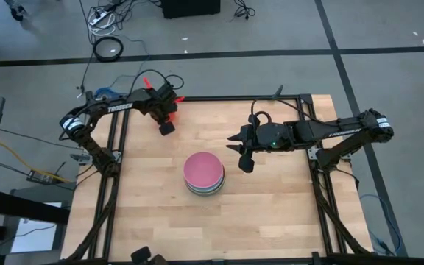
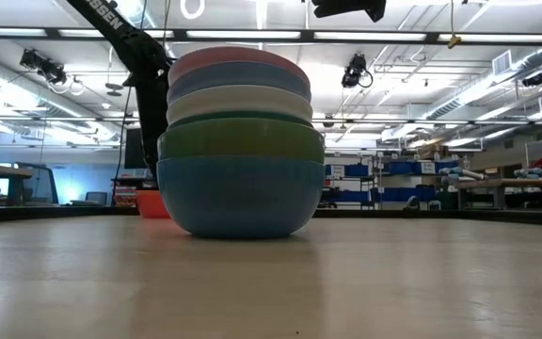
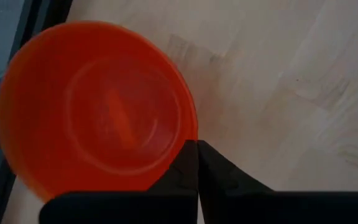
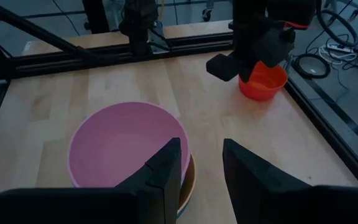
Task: Nest bowls inside each other
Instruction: Stack the orange bowl on top of the pink bowl
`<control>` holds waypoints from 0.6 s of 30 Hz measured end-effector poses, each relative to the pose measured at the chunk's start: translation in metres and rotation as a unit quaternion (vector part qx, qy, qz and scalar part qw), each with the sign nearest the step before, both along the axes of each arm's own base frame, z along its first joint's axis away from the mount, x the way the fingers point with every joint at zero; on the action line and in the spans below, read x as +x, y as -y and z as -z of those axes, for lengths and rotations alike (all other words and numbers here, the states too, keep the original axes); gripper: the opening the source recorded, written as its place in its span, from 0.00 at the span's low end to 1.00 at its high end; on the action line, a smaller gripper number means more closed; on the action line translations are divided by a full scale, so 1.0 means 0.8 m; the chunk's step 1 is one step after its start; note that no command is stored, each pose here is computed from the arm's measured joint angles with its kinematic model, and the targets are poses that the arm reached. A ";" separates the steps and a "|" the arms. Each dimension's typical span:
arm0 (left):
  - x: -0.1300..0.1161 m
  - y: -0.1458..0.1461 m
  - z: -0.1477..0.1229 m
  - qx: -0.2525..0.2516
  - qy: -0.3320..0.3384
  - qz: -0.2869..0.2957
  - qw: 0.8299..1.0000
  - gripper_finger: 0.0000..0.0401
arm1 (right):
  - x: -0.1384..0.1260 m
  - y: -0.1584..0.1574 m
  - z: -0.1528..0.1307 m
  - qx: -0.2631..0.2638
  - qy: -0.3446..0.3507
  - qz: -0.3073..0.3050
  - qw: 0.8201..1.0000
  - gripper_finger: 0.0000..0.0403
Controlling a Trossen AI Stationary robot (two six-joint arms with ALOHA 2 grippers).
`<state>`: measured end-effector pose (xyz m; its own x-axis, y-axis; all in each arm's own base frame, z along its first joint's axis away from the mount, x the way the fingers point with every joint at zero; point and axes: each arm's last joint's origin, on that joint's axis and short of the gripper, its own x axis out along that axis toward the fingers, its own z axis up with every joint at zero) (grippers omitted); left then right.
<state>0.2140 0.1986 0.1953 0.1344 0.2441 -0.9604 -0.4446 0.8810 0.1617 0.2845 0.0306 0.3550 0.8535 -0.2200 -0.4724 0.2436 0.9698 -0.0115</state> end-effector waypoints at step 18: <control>0.016 0.005 -0.044 0.013 -0.023 0.006 1.000 0.04 | 0.000 -0.002 0.000 -0.002 -0.001 -0.005 1.000 0.26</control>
